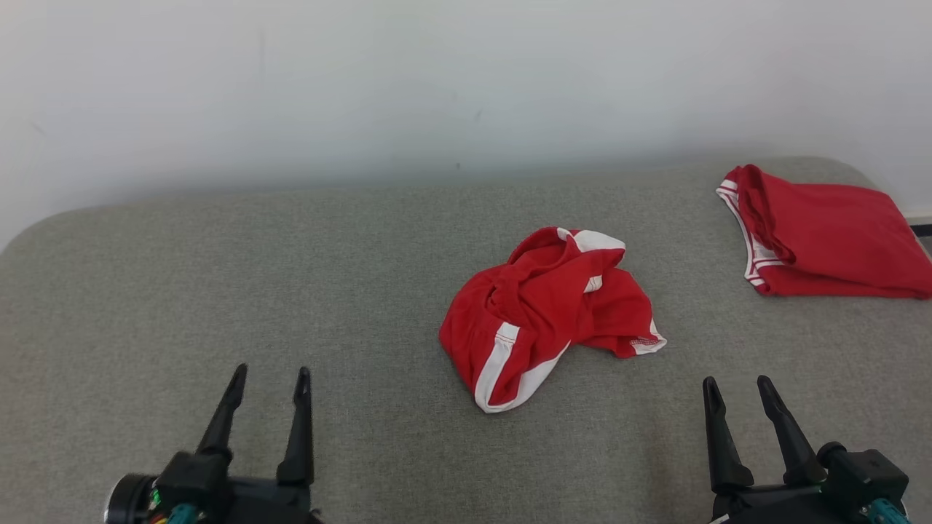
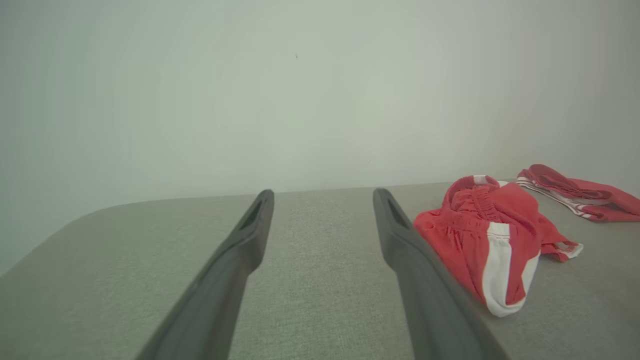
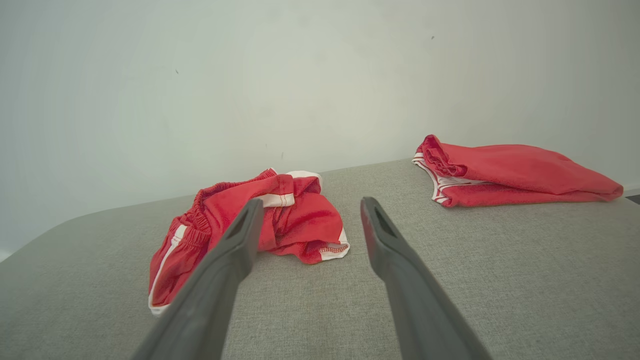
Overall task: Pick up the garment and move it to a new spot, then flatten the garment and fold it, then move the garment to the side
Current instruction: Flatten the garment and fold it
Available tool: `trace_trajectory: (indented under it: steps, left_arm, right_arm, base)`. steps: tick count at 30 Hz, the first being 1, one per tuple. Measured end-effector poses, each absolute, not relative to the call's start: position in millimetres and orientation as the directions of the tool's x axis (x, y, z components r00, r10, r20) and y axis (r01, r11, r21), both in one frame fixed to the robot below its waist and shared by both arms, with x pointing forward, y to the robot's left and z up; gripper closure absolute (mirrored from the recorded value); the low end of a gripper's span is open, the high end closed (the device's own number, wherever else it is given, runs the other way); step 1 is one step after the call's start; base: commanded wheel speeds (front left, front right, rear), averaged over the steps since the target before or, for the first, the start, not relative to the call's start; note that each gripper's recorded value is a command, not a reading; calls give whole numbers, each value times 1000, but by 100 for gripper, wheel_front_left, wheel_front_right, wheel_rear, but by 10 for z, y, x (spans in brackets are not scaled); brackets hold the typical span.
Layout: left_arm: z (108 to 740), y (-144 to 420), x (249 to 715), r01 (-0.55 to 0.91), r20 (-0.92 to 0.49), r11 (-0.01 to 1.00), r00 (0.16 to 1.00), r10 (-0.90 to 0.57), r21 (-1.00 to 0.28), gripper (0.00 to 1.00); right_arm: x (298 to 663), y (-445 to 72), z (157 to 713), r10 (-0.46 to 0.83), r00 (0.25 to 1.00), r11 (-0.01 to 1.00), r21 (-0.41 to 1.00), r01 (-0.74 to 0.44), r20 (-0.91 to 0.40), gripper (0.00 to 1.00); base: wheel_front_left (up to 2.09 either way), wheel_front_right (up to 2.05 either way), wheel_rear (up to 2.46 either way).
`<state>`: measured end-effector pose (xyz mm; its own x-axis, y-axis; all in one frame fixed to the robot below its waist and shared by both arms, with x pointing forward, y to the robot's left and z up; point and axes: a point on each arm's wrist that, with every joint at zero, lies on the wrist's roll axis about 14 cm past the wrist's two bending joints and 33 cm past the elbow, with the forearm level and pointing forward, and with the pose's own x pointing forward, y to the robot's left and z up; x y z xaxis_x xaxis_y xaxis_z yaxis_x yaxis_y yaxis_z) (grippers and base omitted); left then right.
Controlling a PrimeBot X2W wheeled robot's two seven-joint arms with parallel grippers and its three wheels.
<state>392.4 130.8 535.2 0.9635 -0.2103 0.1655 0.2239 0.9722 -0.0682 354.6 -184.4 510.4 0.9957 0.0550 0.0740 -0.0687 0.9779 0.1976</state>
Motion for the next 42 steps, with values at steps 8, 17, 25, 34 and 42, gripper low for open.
trace_trajectory:
  steps: [8,17,25,34,42]
  left_arm:
    - [5406,512,4225,444,164,896,886,-433,-33,0]
    - [5116,-136,4538,596,40,803,803,-595,-9,0]
    - [4713,-509,4609,682,-82,731,728,-681,-15,0]
    - [4377,-630,4627,697,-196,716,698,-688,-30,100]
    - [4623,-545,4695,656,-103,752,745,-659,-67,100]
  right_arm:
    - [3551,-2008,5050,-3,998,977,212,-11,63,0]
    - [3545,-2251,4932,-92,995,969,233,81,36,0]
    - [3459,-2481,4770,-175,985,957,234,173,-15,0]
    - [3407,-2633,4783,-227,974,948,225,224,-14,0]
    - [3422,-2616,4819,-222,975,949,228,216,1,0]
  base:
    - [0,0,0]
    - [0,0,0]
    - [0,0,0]
    - [0,0,0]
    - [0,0,0]
